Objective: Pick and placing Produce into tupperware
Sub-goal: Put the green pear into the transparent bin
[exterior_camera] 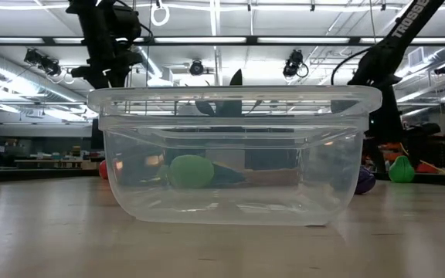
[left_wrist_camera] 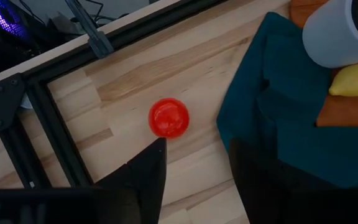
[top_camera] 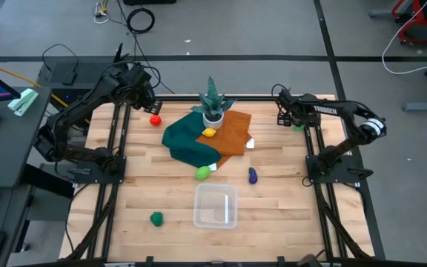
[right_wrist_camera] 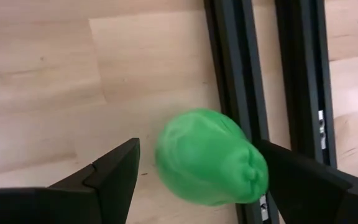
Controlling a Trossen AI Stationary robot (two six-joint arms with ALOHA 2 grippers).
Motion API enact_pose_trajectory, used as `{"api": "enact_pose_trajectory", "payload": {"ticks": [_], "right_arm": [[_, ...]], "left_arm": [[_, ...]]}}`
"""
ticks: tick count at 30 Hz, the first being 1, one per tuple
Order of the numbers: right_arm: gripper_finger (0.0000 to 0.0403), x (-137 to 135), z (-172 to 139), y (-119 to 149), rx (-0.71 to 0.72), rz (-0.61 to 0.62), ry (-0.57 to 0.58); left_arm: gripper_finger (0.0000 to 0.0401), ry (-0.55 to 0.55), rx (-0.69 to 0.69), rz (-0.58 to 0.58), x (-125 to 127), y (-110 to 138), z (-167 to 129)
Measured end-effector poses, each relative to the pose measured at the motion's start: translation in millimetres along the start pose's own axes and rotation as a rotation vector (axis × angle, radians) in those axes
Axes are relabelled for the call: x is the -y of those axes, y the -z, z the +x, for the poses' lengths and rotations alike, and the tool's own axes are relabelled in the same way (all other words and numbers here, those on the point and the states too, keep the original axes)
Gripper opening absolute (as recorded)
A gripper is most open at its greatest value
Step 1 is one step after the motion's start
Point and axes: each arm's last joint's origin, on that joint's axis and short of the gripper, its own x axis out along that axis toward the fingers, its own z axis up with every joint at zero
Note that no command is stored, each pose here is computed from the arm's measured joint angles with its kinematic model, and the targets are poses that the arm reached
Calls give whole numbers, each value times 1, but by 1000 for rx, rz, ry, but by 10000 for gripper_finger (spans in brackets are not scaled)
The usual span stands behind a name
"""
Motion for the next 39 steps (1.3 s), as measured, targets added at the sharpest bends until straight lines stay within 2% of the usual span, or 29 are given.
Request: {"api": "enact_pose_trajectory", "payload": {"ticks": [13,28,39], "right_arm": [[274,-7,8,-2,-10,-11,-26],[172,-7,6,-2,-11,-32,-29],[185,-2,-8,-2,9,-29,-117]], "left_arm": [[178,0,0,2,0,0,0],[178,0,0,2,0,0,0],[180,0,1,1,0,0,0]]}}
